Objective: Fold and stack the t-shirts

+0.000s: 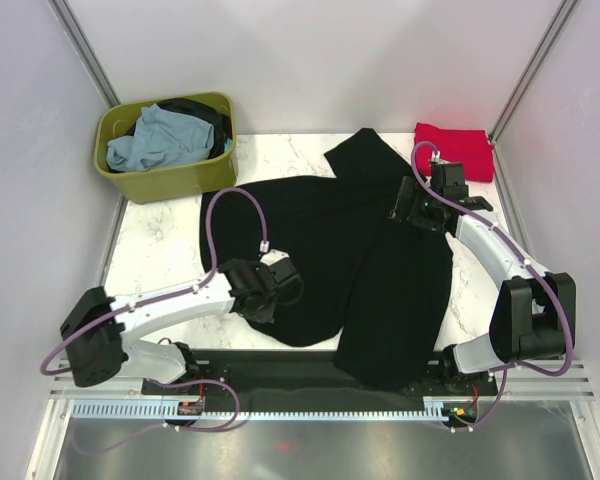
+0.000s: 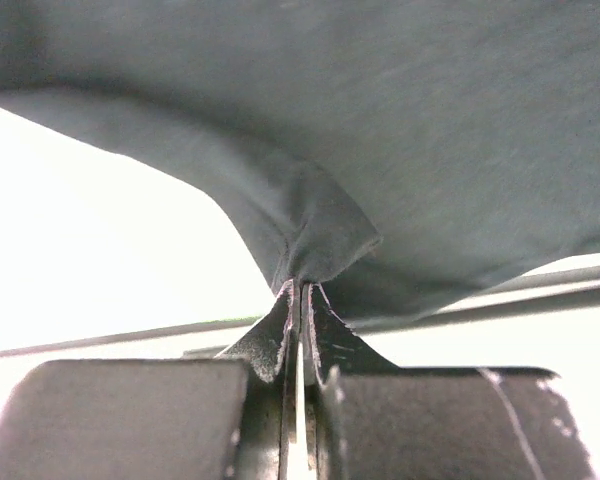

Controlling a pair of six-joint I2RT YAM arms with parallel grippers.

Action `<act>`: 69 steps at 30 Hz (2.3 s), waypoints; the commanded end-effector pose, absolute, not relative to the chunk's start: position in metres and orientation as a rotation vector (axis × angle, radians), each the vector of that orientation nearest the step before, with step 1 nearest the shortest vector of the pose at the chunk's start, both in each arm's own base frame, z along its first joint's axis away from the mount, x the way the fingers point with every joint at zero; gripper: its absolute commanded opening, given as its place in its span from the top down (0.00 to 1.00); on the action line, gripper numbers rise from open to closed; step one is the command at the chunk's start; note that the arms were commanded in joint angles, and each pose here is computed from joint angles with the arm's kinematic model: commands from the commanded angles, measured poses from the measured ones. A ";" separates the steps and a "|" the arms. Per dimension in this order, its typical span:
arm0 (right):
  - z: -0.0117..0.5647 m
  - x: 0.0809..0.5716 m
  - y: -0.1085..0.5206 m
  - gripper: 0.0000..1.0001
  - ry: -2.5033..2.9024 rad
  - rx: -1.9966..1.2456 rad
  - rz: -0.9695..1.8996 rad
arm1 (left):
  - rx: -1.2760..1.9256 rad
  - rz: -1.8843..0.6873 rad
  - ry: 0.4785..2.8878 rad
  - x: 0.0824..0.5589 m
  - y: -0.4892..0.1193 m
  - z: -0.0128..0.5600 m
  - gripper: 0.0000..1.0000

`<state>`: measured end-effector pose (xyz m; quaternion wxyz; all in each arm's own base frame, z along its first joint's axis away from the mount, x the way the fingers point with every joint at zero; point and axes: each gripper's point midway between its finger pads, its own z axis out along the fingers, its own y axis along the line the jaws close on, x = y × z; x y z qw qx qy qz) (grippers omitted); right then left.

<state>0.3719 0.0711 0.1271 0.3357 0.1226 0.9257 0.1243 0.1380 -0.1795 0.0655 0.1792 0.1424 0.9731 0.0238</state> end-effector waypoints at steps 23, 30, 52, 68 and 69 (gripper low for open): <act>0.105 0.349 0.089 0.02 2.452 0.273 0.352 | 0.116 -0.018 2.582 0.091 -0.060 0.183 0.89; 0.094 0.331 0.089 0.02 2.479 0.274 0.362 | 0.215 -0.112 2.603 0.080 -0.063 0.181 0.76; 0.069 0.272 0.137 0.02 2.507 0.240 0.366 | 0.162 -0.497 2.668 0.111 -0.194 0.152 0.58; 0.008 0.325 0.097 0.02 2.647 0.375 0.014 | -0.259 -0.005 2.872 0.247 -0.117 -0.011 0.61; 0.008 0.333 0.093 0.02 2.644 0.396 0.015 | -0.283 -0.026 2.865 0.263 -0.118 -0.009 0.62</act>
